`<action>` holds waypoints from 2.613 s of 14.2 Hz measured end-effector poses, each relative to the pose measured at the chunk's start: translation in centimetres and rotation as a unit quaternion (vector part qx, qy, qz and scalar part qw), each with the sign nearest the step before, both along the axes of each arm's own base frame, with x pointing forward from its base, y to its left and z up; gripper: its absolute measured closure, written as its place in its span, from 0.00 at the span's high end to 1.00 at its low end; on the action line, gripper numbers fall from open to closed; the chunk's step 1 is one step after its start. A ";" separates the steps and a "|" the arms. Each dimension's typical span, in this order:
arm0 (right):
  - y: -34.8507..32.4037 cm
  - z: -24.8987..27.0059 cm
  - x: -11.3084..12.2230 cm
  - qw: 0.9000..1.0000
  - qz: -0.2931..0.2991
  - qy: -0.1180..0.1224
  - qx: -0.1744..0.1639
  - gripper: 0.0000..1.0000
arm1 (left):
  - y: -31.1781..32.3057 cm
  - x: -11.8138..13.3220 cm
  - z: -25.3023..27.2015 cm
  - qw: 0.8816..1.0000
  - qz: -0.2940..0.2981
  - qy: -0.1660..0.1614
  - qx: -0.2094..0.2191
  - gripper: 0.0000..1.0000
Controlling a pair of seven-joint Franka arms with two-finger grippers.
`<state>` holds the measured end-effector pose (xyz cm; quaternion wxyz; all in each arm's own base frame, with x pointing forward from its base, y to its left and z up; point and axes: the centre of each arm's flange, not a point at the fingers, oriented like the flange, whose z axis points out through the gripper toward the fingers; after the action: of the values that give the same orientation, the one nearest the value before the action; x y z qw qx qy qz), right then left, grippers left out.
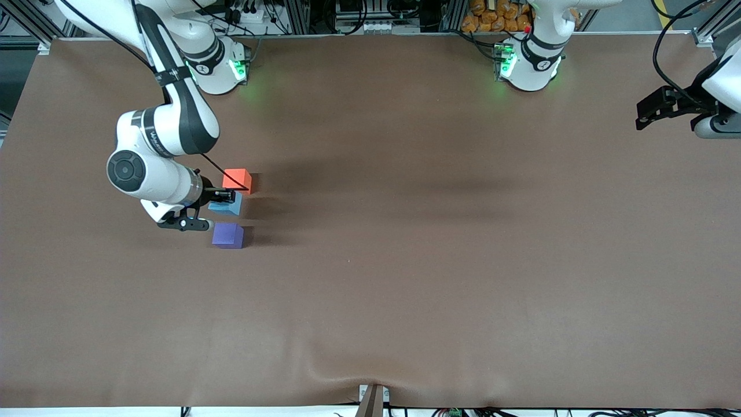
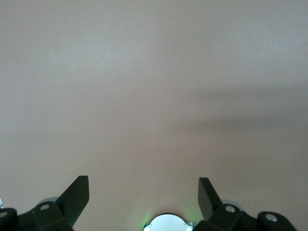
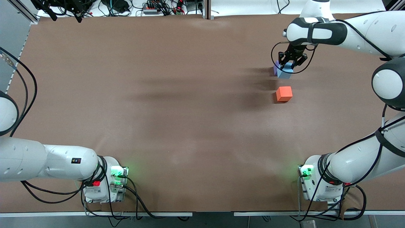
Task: Place blue block between orange and purple blocks
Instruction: 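Place the blue cube between the orange and purple cubes, right gripper, then open the right gripper and draw it back from the cubes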
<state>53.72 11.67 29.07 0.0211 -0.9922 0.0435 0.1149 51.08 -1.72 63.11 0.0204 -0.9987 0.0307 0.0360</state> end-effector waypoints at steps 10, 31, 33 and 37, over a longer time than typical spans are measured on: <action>-0.6 -4.1 -0.7 1.000 0.014 -0.008 -0.001 0.49 | -1.1 0.6 -1.1 1.000 -0.006 -0.001 -0.017 1.00; -0.9 -7.7 -1.3 1.000 0.018 -0.006 -0.005 0.84 | -1.6 2.0 -1.7 0.999 -0.011 -0.025 -0.018 1.00; -0.7 -6.5 -0.6 1.000 0.020 0.011 -0.004 1.00 | -1.6 2.0 -1.7 0.999 -0.011 -0.025 -0.018 1.00; -1.2 1.7 3.6 0.999 0.016 0.033 0.006 1.00 | -1.5 2.0 -1.7 0.999 -0.010 -0.025 -0.018 1.00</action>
<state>57.32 10.48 30.81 0.0242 -0.9882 0.0276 0.1486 53.06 -3.26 61.36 0.0036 -0.9991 0.0412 0.0098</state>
